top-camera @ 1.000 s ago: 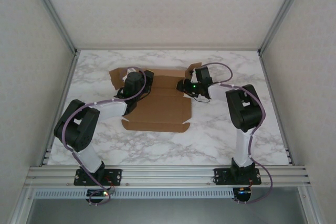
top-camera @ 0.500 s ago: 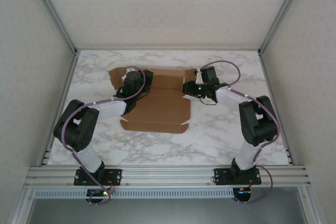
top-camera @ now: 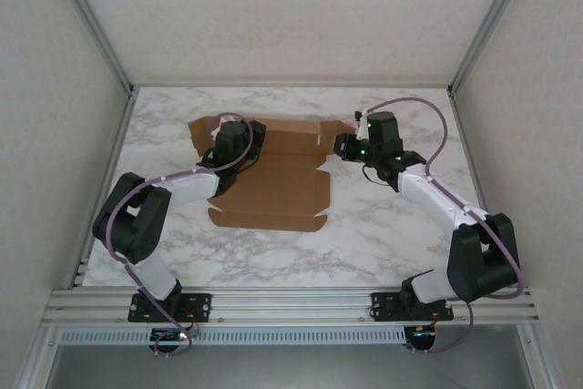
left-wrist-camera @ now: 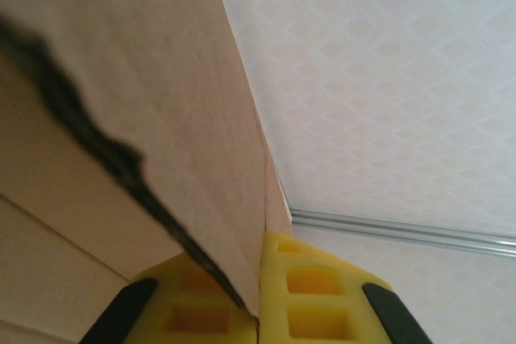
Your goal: Fold the paper box
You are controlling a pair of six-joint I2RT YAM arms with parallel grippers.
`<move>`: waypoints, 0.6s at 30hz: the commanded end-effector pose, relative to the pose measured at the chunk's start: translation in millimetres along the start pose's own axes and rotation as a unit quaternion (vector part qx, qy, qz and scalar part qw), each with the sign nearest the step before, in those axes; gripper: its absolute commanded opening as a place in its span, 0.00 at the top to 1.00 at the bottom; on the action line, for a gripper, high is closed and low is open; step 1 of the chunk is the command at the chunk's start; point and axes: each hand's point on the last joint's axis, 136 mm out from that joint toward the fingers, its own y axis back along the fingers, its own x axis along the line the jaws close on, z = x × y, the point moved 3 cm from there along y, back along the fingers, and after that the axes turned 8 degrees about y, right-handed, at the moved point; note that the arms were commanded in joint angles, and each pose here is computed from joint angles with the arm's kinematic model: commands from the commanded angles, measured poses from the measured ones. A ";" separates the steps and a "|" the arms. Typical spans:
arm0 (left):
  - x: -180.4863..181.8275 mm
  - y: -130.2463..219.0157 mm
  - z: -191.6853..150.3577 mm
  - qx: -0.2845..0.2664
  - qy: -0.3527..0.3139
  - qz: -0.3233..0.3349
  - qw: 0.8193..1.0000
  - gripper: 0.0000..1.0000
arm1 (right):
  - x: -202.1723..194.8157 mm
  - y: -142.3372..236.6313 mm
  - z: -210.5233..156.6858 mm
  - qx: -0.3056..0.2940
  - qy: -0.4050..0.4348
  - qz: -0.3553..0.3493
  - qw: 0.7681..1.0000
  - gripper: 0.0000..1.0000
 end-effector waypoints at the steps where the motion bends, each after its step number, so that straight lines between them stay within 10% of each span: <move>1: 22.6 3.2 7.4 -0.015 -0.023 0.057 0.998 1.00 | -38.9 19.6 35.1 -0.051 -0.038 -0.108 0.992 0.76; 11: 23.3 2.7 5.4 -0.008 -0.022 0.061 0.998 1.00 | -114.7 -57.3 60.4 0.046 0.003 -0.157 0.987 0.79; 18: 17.4 1.3 3.6 0.002 -0.028 0.062 0.998 1.00 | -75.0 -86.6 37.2 0.030 0.217 0.022 0.976 0.83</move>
